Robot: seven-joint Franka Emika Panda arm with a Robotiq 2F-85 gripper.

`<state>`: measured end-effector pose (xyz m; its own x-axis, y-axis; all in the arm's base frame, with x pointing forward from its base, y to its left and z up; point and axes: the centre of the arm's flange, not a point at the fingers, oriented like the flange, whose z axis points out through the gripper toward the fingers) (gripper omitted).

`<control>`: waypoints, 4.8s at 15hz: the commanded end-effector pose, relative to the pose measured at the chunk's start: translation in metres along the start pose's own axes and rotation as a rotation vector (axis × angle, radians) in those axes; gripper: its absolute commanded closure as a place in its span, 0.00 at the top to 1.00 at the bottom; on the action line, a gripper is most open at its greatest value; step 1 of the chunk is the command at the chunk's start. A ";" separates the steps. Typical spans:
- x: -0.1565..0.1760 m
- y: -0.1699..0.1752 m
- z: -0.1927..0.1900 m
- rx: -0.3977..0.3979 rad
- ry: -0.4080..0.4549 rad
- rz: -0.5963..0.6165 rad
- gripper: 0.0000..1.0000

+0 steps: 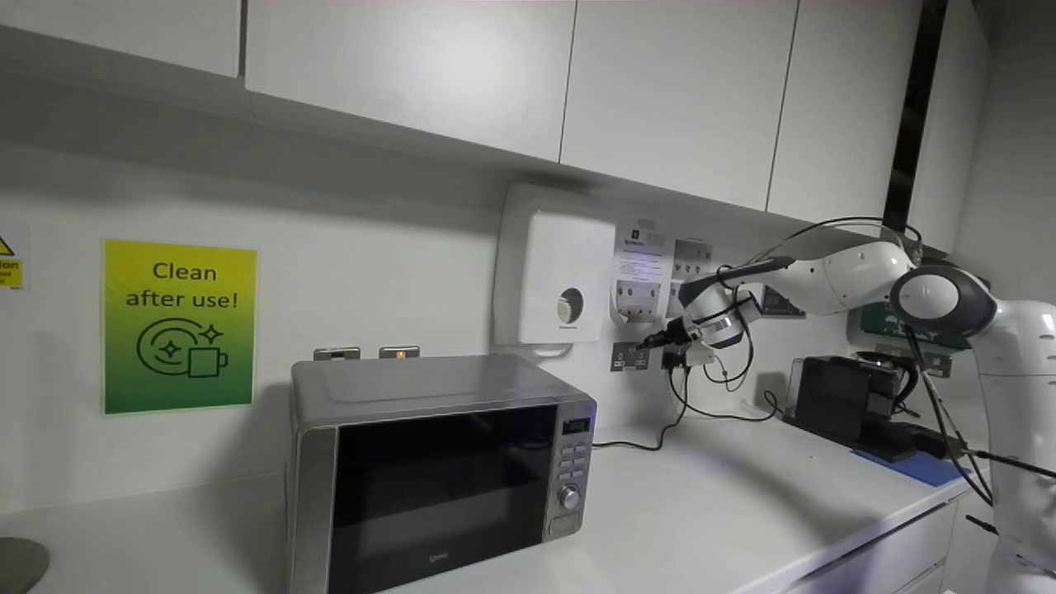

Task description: Press a button on the wall

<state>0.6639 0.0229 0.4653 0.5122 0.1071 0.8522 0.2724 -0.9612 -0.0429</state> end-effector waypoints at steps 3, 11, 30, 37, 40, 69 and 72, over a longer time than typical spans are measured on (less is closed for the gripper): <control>0.000 -0.001 0.009 -0.031 0.029 -0.029 0.00; 0.006 -0.003 0.015 -0.044 0.064 -0.019 0.00; 0.009 -0.006 0.007 -0.053 0.087 -0.010 0.00; 0.009 -0.001 -0.016 -0.053 0.038 -0.036 0.00; 0.009 0.005 -0.027 -0.050 0.001 -0.066 0.00; -0.019 0.007 -0.135 0.121 -0.630 -0.294 0.00; -0.024 0.006 -0.142 0.140 -0.636 -0.312 0.00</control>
<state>0.5575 -0.0200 0.5135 0.7756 0.5098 0.3722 0.5381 -0.8423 0.0324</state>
